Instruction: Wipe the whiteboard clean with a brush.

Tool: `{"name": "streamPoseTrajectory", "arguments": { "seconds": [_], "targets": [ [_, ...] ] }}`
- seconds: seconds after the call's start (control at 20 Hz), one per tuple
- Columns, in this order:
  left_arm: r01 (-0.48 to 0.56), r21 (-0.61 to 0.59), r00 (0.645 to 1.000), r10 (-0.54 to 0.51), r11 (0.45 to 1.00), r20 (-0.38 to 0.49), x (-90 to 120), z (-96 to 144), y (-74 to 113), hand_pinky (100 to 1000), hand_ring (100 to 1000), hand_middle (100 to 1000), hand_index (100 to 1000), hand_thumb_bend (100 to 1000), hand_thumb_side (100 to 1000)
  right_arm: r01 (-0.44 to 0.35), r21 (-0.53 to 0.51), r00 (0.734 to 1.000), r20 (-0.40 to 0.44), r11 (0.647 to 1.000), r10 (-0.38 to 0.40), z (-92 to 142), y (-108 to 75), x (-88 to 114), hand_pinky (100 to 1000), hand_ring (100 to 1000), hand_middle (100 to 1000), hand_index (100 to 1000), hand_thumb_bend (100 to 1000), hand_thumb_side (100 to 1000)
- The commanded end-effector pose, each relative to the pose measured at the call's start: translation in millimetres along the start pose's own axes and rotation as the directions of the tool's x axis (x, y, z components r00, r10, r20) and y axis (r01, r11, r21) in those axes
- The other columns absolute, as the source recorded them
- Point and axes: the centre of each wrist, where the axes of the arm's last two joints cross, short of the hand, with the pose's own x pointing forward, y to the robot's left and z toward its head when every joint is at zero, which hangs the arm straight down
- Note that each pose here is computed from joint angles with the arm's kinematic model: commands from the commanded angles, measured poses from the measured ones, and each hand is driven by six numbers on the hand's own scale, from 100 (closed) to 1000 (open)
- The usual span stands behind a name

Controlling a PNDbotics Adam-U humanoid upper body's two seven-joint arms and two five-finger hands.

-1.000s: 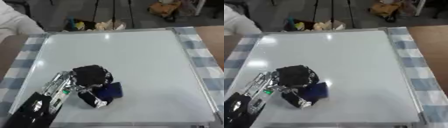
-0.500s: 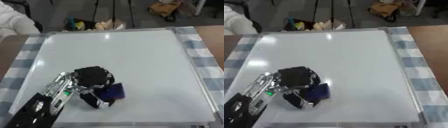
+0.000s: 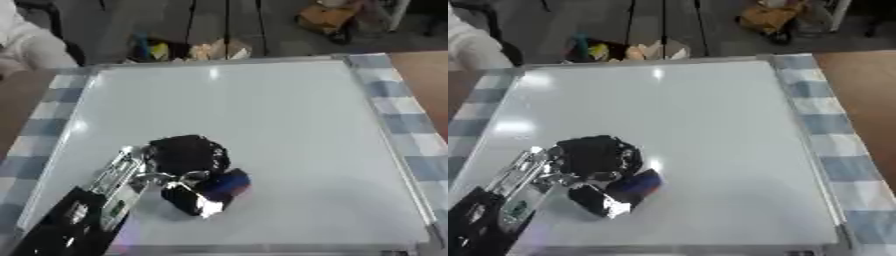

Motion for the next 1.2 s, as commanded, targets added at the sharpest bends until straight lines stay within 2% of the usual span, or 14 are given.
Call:
{"name": "streamPoseTrajectory", "arguments": {
  "seconds": [0.05,0.35,0.4,0.7,0.9,0.95,1.2],
  "targets": [
    [0.226,-0.271,0.952,-0.153,0.936,0.264,0,3,8.3,510,789,791,535,100,922,-0.001,0.014,0.999,0.032,1.0,0.0,-7,-2.6,3,715,853,629,810,100,840],
    [0.224,-0.282,0.951,-0.146,0.933,0.272,0,5,11.9,510,789,791,535,100,922,-0.002,0.015,1.0,0.031,1.0,0.001,-7,-2.3,3,715,853,629,810,100,840],
    [0.225,-0.286,0.951,-0.145,0.932,0.274,1,5,12.1,532,804,816,514,100,976,-0.002,0.014,1.0,0.031,1.0,0.001,-7,-2.2,3,714,853,629,810,100,837],
    [0.231,-0.287,0.944,-0.143,0.93,0.298,5,5,15.8,530,801,811,510,100,902,-0.004,0.012,1.0,0.03,1.0,0.004,-7,-2.6,3,714,853,629,810,100,837],
    [0.229,-0.273,0.945,-0.147,0.934,0.292,3,11,19.3,529,796,788,503,100,784,-0.006,0.01,0.999,0.032,1.0,0.005,-7,-3.4,3,714,852,630,809,100,839],
    [0.23,-0.271,0.945,-0.148,0.935,0.291,2,13,19.9,529,796,788,503,100,784,-0.006,0.01,0.999,0.033,1.0,0.006,-7,-3.6,3,714,852,630,809,100,839],
    [0.234,-0.258,0.942,-0.153,0.937,0.298,2,22,22.6,493,767,743,488,100,586,-0.009,0.008,0.999,0.034,1.0,0.008,-6,-4.0,3,714,852,631,809,100,839]
  ]
}}
